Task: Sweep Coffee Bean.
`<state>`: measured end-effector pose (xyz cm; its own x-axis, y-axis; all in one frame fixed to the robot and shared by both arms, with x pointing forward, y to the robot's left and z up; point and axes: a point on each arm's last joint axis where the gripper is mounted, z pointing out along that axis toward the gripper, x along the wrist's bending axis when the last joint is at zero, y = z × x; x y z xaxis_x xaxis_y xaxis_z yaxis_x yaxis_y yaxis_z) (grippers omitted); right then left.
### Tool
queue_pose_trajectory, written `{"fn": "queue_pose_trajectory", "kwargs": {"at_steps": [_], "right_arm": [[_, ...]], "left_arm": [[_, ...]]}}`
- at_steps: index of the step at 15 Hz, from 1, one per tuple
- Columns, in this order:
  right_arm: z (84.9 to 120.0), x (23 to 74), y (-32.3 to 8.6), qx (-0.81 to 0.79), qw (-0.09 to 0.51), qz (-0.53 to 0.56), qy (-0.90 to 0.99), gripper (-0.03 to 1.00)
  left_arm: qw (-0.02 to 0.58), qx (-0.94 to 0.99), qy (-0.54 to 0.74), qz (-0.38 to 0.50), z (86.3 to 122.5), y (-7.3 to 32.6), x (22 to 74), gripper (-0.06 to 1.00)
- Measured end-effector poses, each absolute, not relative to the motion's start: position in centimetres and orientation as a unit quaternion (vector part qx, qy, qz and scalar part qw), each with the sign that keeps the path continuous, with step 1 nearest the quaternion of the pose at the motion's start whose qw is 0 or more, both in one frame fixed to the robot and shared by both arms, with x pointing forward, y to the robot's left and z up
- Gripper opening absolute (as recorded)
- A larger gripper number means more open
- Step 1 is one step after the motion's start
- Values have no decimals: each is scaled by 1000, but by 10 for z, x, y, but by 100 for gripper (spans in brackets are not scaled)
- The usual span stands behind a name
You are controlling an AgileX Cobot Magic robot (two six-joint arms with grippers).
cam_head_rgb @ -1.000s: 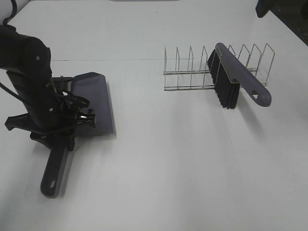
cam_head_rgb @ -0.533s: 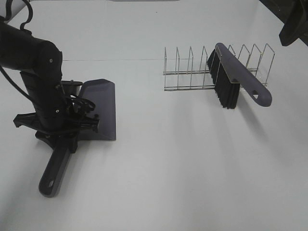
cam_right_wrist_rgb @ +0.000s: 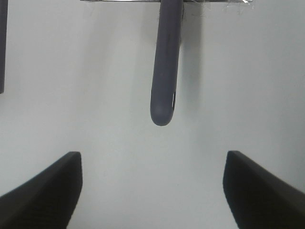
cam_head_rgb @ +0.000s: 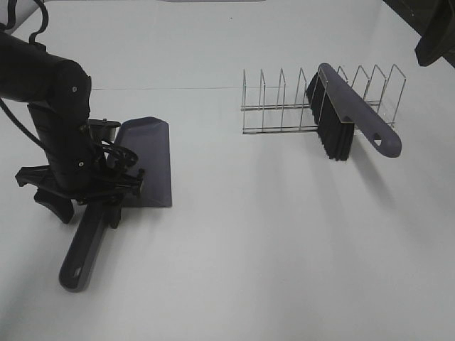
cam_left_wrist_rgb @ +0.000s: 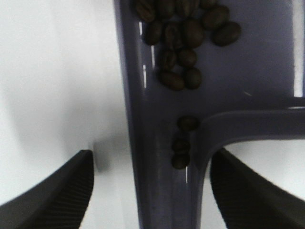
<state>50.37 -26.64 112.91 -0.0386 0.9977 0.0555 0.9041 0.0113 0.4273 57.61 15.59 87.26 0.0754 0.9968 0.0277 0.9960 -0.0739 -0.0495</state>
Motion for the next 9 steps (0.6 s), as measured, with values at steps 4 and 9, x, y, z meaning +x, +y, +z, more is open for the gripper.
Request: {"fn": "queue_pose_trajectory", "kwargs": {"at_steps": [4,9], "right_arm": [[1128,502,-268,674,136,163,707,77],[1118,497,-269,675,120,144,713,77]], "left_arm": [[95,-745,-660,5,881,166,568,75],[28,-746,-665,-30,950,169,561,75]]}}
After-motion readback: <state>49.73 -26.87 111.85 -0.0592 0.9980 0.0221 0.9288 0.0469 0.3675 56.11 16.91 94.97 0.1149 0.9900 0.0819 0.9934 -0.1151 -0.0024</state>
